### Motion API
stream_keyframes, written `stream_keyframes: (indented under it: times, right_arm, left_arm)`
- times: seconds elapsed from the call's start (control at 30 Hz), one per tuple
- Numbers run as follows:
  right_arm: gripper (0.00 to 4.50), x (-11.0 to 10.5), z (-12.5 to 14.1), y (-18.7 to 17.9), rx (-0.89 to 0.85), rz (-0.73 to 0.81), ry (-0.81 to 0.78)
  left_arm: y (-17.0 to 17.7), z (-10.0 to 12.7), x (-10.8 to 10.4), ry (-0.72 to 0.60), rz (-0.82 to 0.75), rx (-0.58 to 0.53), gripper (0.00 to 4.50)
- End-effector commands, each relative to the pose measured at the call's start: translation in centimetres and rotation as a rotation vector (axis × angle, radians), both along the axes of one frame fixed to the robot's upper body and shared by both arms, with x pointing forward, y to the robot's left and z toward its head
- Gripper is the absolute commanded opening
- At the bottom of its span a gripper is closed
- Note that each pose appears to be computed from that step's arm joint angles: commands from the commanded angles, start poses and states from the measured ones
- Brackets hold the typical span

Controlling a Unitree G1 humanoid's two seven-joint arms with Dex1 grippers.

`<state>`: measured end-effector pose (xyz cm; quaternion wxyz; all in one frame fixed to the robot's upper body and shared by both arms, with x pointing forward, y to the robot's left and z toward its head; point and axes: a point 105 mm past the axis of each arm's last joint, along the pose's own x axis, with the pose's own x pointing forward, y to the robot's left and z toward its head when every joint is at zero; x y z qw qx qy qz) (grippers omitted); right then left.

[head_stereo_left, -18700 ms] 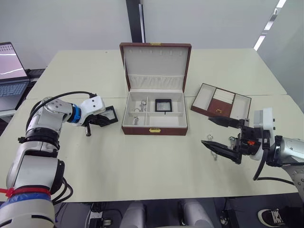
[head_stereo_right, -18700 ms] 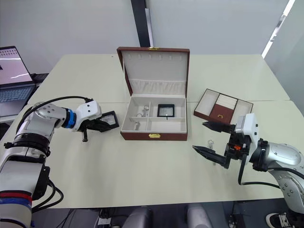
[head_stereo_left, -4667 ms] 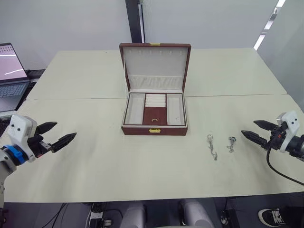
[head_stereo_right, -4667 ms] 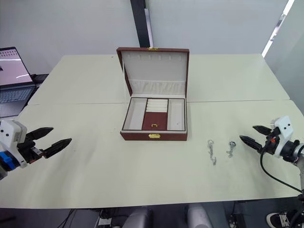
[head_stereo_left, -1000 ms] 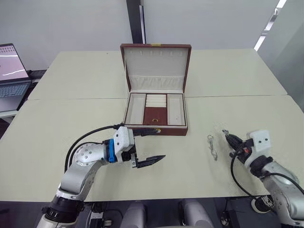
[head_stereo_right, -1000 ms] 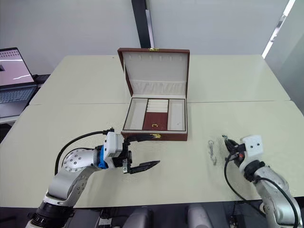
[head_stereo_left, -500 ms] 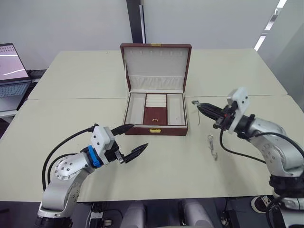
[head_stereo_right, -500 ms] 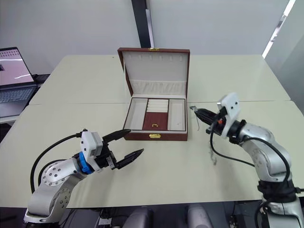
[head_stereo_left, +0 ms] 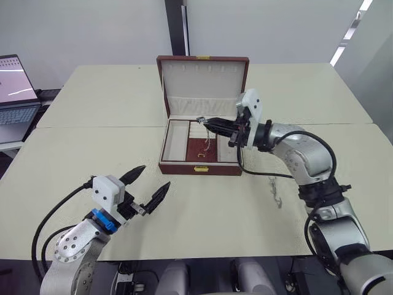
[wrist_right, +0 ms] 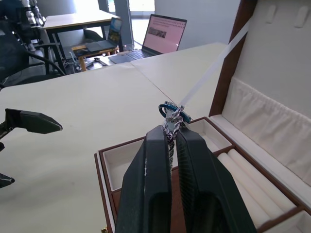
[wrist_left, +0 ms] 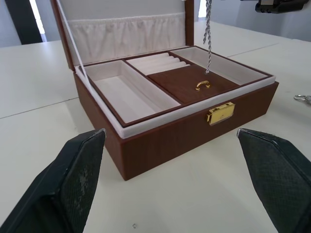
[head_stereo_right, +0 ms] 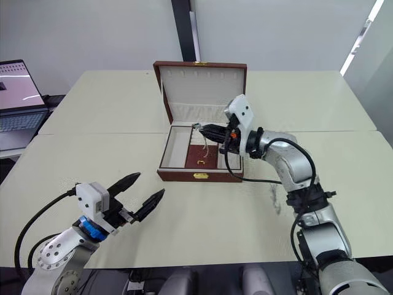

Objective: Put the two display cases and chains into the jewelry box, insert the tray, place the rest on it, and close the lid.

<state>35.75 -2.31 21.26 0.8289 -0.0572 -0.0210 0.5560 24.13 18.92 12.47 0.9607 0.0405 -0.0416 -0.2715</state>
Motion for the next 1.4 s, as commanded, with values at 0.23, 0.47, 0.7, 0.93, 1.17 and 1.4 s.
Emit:
stream_keyframes:
  times: [0.23,0.47,0.7,0.93,1.17,1.4]
  right_arm:
    - [0.0,0.7,1.9,4.2,0.011,0.079,-0.079]
    - [0.0,1.3,1.6,5.8,-0.001,0.09,-0.088]
    - [0.0,1.7,-0.1,6.8,-0.035,0.095,-0.069]
    - [0.0,2.2,-1.9,7.4,-0.076,0.08,-0.048]
    - [0.0,2.3,-2.3,7.7,-0.078,0.074,-0.042]
    - [1.59,2.1,-1.5,7.7,-0.039,0.088,-0.036]
  left_arm:
    - [1.3,1.1,-1.3,-0.072,0.137,-0.022,4.5]
    - [1.4,1.3,-1.3,-0.084,0.166,-0.03,4.5]
    - [1.1,1.6,-1.3,-0.091,0.176,-0.036,4.5]
    - [1.0,1.8,-1.2,-0.095,0.181,-0.04,4.5]
    - [1.0,1.8,-1.2,-0.096,0.18,-0.04,4.5]
    - [1.0,1.9,-1.1,-0.097,0.178,-0.037,4.5]
